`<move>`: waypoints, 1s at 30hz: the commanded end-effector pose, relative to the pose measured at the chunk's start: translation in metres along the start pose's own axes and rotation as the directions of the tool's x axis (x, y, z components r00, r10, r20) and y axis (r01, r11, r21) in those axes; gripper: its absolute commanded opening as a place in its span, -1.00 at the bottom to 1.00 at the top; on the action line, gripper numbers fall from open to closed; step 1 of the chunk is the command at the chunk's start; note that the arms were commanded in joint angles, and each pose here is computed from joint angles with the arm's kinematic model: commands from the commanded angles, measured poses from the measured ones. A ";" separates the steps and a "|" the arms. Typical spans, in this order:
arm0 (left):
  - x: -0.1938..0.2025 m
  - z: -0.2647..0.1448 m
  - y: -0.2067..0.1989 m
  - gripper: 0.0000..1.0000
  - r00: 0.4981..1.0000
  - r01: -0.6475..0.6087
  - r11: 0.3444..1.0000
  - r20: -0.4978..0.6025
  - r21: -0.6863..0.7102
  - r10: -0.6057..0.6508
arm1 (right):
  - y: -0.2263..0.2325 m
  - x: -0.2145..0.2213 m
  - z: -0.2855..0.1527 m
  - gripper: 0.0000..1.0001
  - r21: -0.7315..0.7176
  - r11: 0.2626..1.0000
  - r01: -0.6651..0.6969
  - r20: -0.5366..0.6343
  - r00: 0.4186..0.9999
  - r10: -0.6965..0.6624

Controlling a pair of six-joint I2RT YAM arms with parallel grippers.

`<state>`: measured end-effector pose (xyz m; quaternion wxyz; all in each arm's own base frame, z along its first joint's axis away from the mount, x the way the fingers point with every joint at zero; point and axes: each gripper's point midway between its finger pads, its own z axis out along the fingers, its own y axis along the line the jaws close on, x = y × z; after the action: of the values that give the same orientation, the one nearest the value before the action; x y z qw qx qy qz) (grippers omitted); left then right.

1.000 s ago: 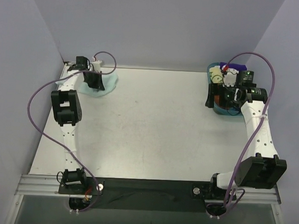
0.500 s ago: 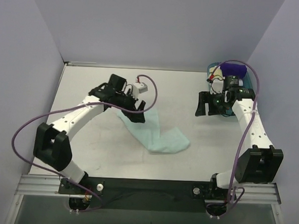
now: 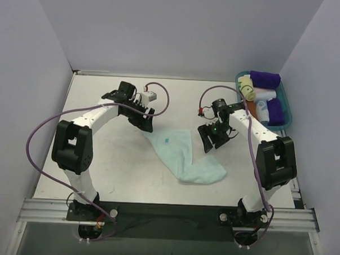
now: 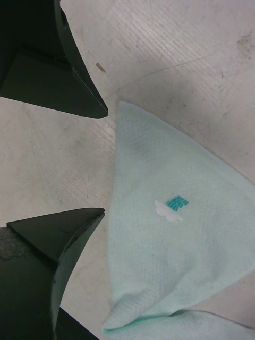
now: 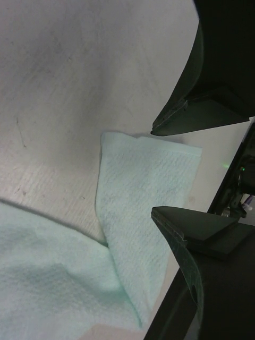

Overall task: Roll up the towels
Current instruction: Move the towel to the center of the board, then flatten the towel

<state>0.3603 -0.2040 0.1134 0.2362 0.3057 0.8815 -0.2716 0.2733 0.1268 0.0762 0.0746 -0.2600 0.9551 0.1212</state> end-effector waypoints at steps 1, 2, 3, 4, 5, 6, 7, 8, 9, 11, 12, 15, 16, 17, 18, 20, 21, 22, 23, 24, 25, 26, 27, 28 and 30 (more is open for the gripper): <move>0.000 0.010 0.011 0.58 1.000 -0.007 0.999 -0.013 -0.038 0.006 | -0.019 0.021 0.007 0.11 0.085 0.996 0.014 -0.089 0.996 -0.007; -0.001 0.012 0.012 0.60 1.000 -0.005 0.999 -0.013 -0.041 0.005 | -0.021 0.026 0.012 0.11 0.091 0.996 0.016 -0.104 0.995 -0.007; -0.003 0.015 0.014 0.62 1.000 -0.016 0.999 -0.007 -0.048 0.015 | -0.024 0.028 0.017 0.10 0.104 0.994 0.023 -0.119 0.993 -0.010; 0.000 0.018 0.021 0.64 1.000 -0.015 0.997 -0.019 -0.081 0.013 | -0.025 0.029 0.021 0.09 0.109 0.994 0.026 -0.124 0.992 -0.012; 0.001 0.021 0.023 0.68 1.000 -0.013 0.995 -0.026 -0.096 0.011 | -0.026 0.028 0.025 0.08 0.115 0.993 0.033 -0.120 0.993 -0.019; 0.002 0.024 0.026 0.70 1.000 -0.014 0.994 -0.029 -0.112 0.011 | -0.028 0.031 0.030 0.08 0.126 0.991 0.038 -0.136 0.991 -0.021; 0.007 0.028 0.036 0.70 0.999 -0.007 0.989 -0.050 -0.148 0.000 | -0.029 0.031 0.033 0.08 0.132 0.990 0.047 -0.139 0.990 -0.028; 0.010 0.030 0.038 0.70 0.998 -0.004 0.988 -0.060 -0.156 -0.005 | -0.029 0.029 0.036 0.08 0.138 0.989 0.059 -0.134 0.990 -0.040; 0.014 0.033 0.040 0.69 0.997 -0.005 0.987 -0.071 -0.159 -0.006 | -0.031 0.032 0.041 0.08 0.146 0.987 0.062 -0.151 0.988 -0.040; 0.022 0.036 0.044 0.68 0.995 -0.009 0.985 -0.097 -0.174 -0.008 | -0.032 0.034 0.047 0.09 0.150 0.986 0.072 -0.166 0.985 -0.046; 0.027 0.037 0.046 0.66 0.994 -0.009 0.984 -0.108 -0.179 -0.010 | -0.032 0.038 0.052 0.08 0.149 0.986 0.078 -0.186 0.981 -0.050; 0.033 0.041 0.051 0.60 0.992 -0.017 0.981 -0.125 -0.192 -0.007 | -0.029 0.043 0.058 0.07 0.147 0.984 0.096 -0.205 0.977 -0.065; 0.034 0.042 0.052 0.58 0.992 -0.018 0.981 -0.124 -0.193 -0.006 | -0.028 0.047 0.059 0.04 0.149 0.984 0.099 -0.217 0.974 -0.066; 0.033 0.043 0.051 0.55 0.993 -0.026 0.982 -0.122 -0.188 0.002 | -0.028 0.049 0.060 -0.01 0.149 0.983 0.104 -0.222 0.973 -0.069; 0.032 0.044 0.052 0.51 0.992 -0.027 0.982 -0.122 -0.188 0.004 | -0.027 0.051 0.061 -0.09 0.149 0.983 0.110 -0.228 0.971 -0.074; 0.032 0.049 0.051 0.48 0.991 -0.035 0.983 -0.130 -0.183 0.011 | -0.028 0.058 0.063 -0.22 0.145 0.983 0.112 -0.246 0.966 -0.074; 0.033 0.051 0.050 0.47 0.991 -0.037 0.983 -0.134 -0.181 0.013 | -0.027 0.059 0.063 -0.35 0.142 0.983 0.113 -0.250 0.965 -0.075; 0.035 0.055 0.050 0.46 0.990 -0.040 0.983 -0.143 -0.178 0.014 | -0.027 0.061 0.064 -0.45 0.139 0.984 0.115 -0.253 0.964 -0.077; 0.035 0.058 0.050 0.46 0.989 -0.043 0.983 -0.145 -0.179 0.017 | -0.026 0.064 0.064 -0.57 0.135 0.984 0.115 -0.258 0.963 -0.078; 0.035 0.061 0.048 0.46 0.988 -0.051 0.983 -0.150 -0.176 0.025 | -0.026 0.064 0.063 -0.70 0.133 0.985 0.112 -0.254 0.964 -0.075; 0.039 0.066 0.049 0.43 0.987 -0.051 0.983 -0.162 -0.179 0.022 | -0.026 0.065 0.063 -1.00 0.133 0.985 0.110 -0.252 0.965 -0.074; 0.041 0.069 0.049 0.39 0.986 -0.051 0.983 -0.168 -0.176 0.021 | -0.026 0.066 0.061 -1.00 0.136 0.985 0.110 -0.250 0.966 -0.073; 0.043 0.071 0.049 0.34 0.984 -0.050 0.983 -0.176 -0.176 0.019 | -0.026 0.064 0.057 -1.00 0.141 0.984 0.111 -0.233 0.970 -0.076; 0.047 0.074 0.050 0.26 0.983 -0.046 0.983 -0.186 -0.177 0.012 | -0.026 0.062 0.054 -1.00 0.144 0.984 0.106 -0.219 0.973 -0.073; 0.051 0.075 0.052 -0.08 0.981 -0.045 0.982 -0.196 -0.186 0.008 | -0.029 0.057 0.040 -1.00 0.159 0.983 0.095 -0.169 0.983 -0.068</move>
<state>0.3756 -0.1952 0.0228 0.1867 0.3150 0.9163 -0.1624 0.2550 0.0939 0.0066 0.0249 -0.3039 0.9523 0.0117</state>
